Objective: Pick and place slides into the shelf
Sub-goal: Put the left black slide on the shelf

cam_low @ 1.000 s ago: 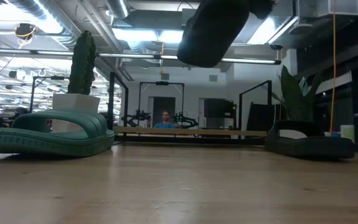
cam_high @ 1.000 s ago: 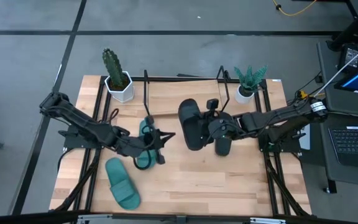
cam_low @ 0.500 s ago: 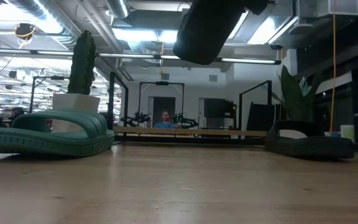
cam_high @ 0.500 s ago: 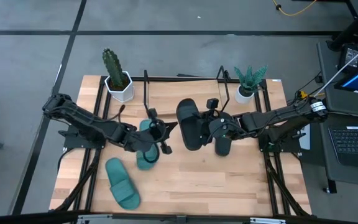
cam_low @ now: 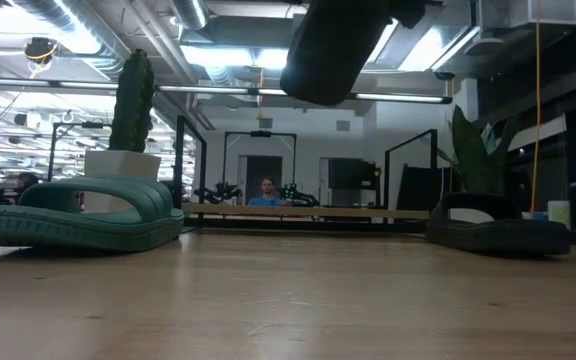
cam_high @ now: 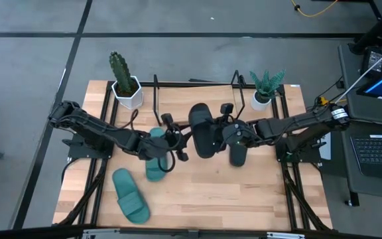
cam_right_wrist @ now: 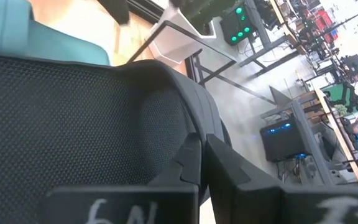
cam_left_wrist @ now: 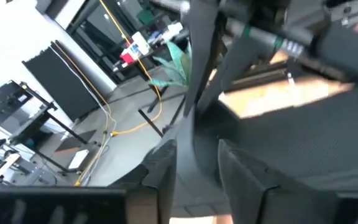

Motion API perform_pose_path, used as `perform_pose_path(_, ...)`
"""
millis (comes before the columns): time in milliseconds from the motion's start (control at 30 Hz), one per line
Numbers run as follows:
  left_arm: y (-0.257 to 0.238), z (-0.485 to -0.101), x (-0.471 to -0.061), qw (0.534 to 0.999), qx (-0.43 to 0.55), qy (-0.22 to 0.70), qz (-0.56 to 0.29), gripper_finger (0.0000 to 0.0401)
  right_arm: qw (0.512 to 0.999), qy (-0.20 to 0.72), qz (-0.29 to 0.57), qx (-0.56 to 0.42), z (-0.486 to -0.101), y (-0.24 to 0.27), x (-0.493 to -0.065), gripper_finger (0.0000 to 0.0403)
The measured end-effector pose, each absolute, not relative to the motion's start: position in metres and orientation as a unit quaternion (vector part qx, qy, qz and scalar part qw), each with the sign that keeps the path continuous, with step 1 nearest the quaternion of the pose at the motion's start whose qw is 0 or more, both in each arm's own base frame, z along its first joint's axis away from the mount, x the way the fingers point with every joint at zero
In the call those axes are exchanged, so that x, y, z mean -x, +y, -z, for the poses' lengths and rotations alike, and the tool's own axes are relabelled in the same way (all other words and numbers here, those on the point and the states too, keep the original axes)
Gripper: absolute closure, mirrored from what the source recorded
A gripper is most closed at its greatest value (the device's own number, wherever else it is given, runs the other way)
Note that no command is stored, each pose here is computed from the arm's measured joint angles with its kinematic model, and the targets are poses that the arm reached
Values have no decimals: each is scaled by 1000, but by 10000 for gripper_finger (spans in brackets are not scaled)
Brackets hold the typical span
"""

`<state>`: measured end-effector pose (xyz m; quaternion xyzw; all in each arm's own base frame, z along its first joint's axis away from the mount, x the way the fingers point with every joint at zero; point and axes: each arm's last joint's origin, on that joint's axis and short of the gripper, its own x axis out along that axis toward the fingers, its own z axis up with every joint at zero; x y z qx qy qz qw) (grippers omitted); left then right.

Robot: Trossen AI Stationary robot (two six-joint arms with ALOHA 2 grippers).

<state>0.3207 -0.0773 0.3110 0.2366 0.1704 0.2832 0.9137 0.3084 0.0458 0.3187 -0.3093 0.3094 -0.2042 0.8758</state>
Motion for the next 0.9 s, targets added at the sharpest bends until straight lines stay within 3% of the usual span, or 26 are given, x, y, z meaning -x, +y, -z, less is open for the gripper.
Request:
perform_pose_path(167, -69, -312, -324, 914, -247, 172, -272, 269, 874, 312, 213, 305, -318, 40, -310, 391)
perform_pose_path(900, -38, -301, -339, 912, -257, 192, -256, 268, 874, 314, 214, 302, -318, 37, -311, 392)
